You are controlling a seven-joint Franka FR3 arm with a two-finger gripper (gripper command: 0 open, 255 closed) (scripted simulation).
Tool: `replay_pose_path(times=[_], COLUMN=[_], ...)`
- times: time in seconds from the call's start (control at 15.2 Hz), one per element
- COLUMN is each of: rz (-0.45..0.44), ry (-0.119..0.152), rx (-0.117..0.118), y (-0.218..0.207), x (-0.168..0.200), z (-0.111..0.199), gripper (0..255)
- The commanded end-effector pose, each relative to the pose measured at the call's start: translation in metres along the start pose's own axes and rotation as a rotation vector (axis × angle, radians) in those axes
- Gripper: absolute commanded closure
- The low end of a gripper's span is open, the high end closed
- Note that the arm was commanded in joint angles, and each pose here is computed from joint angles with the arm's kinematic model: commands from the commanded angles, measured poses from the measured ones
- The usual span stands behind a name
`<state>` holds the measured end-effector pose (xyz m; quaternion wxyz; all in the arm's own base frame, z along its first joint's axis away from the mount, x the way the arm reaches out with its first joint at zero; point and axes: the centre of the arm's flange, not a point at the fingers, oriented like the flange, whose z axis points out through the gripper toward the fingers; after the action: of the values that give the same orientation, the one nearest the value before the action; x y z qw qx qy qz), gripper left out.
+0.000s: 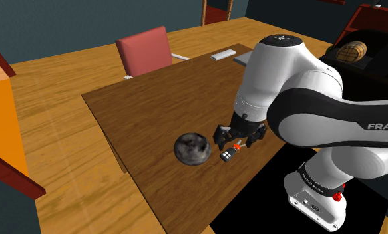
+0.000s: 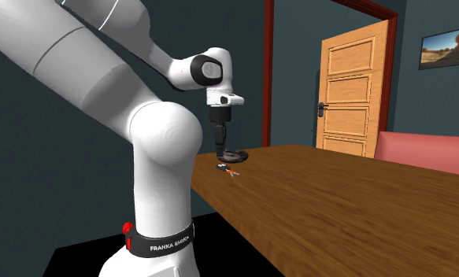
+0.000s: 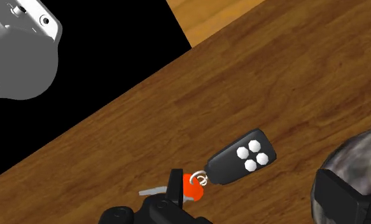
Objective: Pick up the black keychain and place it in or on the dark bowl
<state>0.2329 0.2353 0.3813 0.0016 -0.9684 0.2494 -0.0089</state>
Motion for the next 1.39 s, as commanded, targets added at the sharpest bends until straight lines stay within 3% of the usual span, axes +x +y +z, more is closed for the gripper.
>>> replay_pose_path(times=[0.0, 0.4, 0.92, 0.99, 1.32], rz=[0.017, 0.017, 0.017, 0.017, 0.017], ry=[0.005, 0.005, 0.005, 0.005, 0.005], rx=[0.002, 0.002, 0.002, 0.002, 0.002], y=[-0.006, -0.006, -0.006, -0.006, -0.006], x=[-0.002, -0.002, -0.002, -0.002, -0.002], z=[0.013, 0.042, 0.042, 0.042, 0.042], gripper=[0, 0, 0, 255, 255])
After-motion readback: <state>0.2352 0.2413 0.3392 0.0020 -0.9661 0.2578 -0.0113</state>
